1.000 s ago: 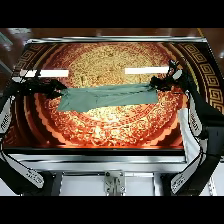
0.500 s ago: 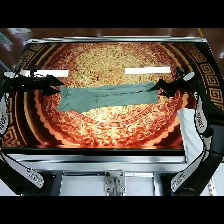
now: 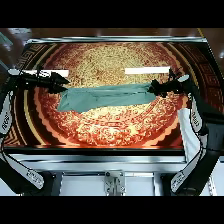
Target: Fold the shirts.
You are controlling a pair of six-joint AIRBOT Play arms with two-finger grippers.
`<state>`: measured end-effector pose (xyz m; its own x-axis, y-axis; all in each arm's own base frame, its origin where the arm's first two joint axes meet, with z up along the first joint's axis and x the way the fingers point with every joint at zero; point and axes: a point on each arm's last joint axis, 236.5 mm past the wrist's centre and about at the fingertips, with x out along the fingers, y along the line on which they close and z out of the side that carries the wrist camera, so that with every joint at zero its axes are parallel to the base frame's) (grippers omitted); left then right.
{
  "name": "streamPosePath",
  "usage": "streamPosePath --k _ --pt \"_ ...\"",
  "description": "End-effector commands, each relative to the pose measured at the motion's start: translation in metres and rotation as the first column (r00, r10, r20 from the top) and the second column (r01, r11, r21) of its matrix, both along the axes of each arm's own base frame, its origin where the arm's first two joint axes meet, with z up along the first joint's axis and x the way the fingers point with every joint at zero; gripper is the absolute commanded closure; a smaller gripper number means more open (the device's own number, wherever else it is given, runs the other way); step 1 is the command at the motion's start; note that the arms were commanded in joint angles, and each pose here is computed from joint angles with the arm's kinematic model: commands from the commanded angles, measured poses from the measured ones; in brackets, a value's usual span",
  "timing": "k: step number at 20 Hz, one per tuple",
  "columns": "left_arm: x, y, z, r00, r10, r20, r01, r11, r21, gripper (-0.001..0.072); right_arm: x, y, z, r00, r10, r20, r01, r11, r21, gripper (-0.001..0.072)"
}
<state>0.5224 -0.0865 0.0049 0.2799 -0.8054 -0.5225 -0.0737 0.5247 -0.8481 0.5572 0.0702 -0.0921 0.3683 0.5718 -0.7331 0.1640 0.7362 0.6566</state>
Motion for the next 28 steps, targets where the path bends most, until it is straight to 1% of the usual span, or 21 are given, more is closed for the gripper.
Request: streamPosePath --k 1,2,3,4,6,7,8,9,11,13,15,17,19,21,25,26,28 --pt "-0.001 -0.037 0.017 0.997 -0.059 0.053 0.063 0.995 -0.072 0.0461 -0.013 0.015 0.05 0.988 0.127 0.084 -0.128 0.992 0.001 0.0638" --pt "-0.003 -0.054 0.016 0.994 -0.09 0.065 0.094 0.993 -0.067 0.0539 -0.021 0.021 0.074 0.979 0.172 0.11 -0.173 0.985 -0.003 0.0639" --pt "-0.006 -0.072 0.016 0.99 -0.12 0.08 0.125 0.99 -0.059 0.0597 -0.03 0.027 0.098 0.97 0.205 0.13 -0.206 0.978 -0.003 0.0639" --pt "-0.009 -0.096 0.015 0.982 -0.159 0.105 0.164 0.985 -0.046 0.0616 -0.039 0.032 0.121 0.961 0.232 0.151 -0.234 0.972 -0.006 0.0639" --pt "-0.019 -0.155 0.011 0.966 -0.222 0.135 0.227 0.974 -0.025 0.0618 -0.063 0.048 0.166 0.946 0.275 0.17 -0.279 0.96 0.0 0.0639" --pt "-0.025 -0.188 0.008 0.957 -0.248 0.151 0.252 0.968 -0.011 0.0636 -0.078 0.057 0.187 0.935 0.306 0.181 -0.311 0.95 -0.001 0.0639" --pt "-0.033 -0.222 0.005 0.948 -0.269 0.171 0.273 0.962 0.004 0.0671 -0.091 0.065 0.205 0.925 0.33 0.189 -0.335 0.942 -0.006 0.0639" --pt "-0.041 -0.254 0.001 0.938 -0.288 0.194 0.289 0.957 0.021 0.0671 -0.104 0.072 0.221 0.922 0.34 0.187 -0.343 0.939 -0.014 0.0639" --pt "-0.054 -0.297 -0.004 0.927 -0.301 0.223 0.3 0.953 0.04 0.0671 -0.129 0.082 0.245 0.914 0.364 0.181 -0.362 0.931 -0.049 0.0639" --pt "-0.073 -0.326 -0.013 0.925 -0.325 0.195 0.325 0.945 0.033 0.0671 -0.149 0.085 0.262 0.911 0.374 0.174 -0.361 0.927 -0.1 0.0639" --pt "-0.097 -0.341 -0.03 0.921 -0.371 0.116 0.372 0.928 0.013 0.0671 -0.16 0.078 0.274 0.915 0.361 0.18 -0.334 0.928 -0.166 0.0639" --pt "-0.119 -0.345 -0.042 0.897 -0.438 0.059 0.439 0.898 -0.005 0.0672 -0.165 0.067 0.283 0.921 0.339 0.189 -0.298 0.93 -0.216 0.0639" --pt "-0.122 -0.338 -0.041 0.886 -0.461 0.055 0.462 0.887 -0.002 0.0673 -0.167 0.052 0.283 0.929 0.322 0.183 -0.264 0.922 -0.282 0.0638" --pt "-0.114 -0.324 -0.035 0.888 -0.455 0.063 0.456 0.89 -0.006 0.0673 -0.17 0.045 0.278 0.933 0.323 0.155 -0.266 0.914 -0.308 0.0638" --pt "-0.086 -0.289 -0.023 0.915 -0.397 0.076 0.398 0.917 -0.012 0.0673 -0.167 0.03 0.272 0.941 0.308 0.138 -0.241 0.899 -0.366 0.0639" --pt "-0.092 -0.285 -0.022 0.906 -0.419 0.059 0.421 0.907 -0.027 0.0673 -0.166 0.027 0.27 0.943 0.305 0.134 -0.235 0.894 -0.38 0.0639" --pt "-0.124 -0.286 -0.025 0.85 -0.527 0.01 0.527 0.848 -0.061 0.0673 -0.164 0.025 0.27 0.943 0.302 0.138 -0.229 0.893 -0.388 0.0639"
